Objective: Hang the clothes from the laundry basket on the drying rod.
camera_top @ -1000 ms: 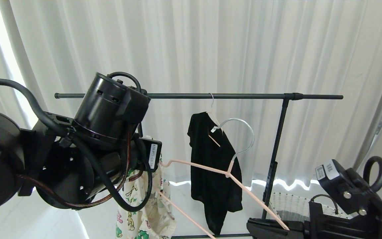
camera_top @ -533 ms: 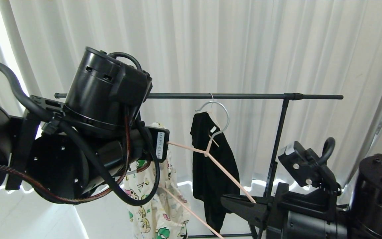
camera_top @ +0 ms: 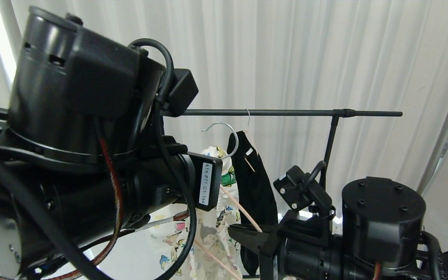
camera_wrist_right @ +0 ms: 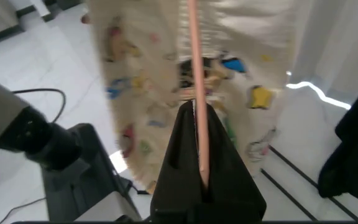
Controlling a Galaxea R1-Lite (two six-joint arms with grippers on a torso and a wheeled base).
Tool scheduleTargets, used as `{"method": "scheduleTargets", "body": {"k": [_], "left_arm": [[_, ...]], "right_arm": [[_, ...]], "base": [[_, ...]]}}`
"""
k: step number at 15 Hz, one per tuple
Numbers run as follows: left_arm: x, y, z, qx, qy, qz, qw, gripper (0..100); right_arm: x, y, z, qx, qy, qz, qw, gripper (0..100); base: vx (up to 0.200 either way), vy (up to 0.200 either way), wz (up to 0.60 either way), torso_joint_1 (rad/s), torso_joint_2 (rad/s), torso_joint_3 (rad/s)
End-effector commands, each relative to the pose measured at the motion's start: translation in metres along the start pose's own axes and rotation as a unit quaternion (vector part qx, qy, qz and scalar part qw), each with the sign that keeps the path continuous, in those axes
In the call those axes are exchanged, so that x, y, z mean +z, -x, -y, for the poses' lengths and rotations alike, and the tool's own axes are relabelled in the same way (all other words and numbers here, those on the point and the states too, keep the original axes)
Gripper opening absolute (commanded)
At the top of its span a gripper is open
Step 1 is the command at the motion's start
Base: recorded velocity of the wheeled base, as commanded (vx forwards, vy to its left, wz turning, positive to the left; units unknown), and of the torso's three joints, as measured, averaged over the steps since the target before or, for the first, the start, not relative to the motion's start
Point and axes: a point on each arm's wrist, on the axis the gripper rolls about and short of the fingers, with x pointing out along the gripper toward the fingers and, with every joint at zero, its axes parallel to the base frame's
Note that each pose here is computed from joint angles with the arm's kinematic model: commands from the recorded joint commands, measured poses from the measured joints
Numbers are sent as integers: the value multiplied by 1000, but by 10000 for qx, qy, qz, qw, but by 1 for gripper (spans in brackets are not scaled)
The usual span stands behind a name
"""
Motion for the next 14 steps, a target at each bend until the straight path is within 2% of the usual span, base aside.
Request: {"method": "scheduleTargets", "body": {"k": [1, 3, 7, 10, 14], "left_arm": [[-5, 5, -6, 82, 2, -16, 10000, 0], [-14, 4, -13, 223, -77, -141, 9996, 0], [-15, 3, -17, 304, -61, -159, 9994, 0], [-11, -13, -34, 997, 123, -106, 9949, 0], [-13, -30, -29, 1391, 47, -111, 9902, 0]], "right_arm": [[-2, -4, 8, -202, -38, -11, 9998, 0], [0, -4, 12, -313, -46, 38, 9995, 0], [0, -3, 11, -316, -27, 55, 9995, 0], [0, -1, 5, -285, 76, 81, 9995, 0], [-5, -2, -8, -104, 270, 14, 9996, 0]], "base": [[0, 0, 0, 0, 0, 0], [0, 0, 0, 0, 0, 0], [0, 0, 0, 0, 0, 0], [0, 0, 0, 0, 0, 0], [0, 0, 0, 0, 0, 0]]}}
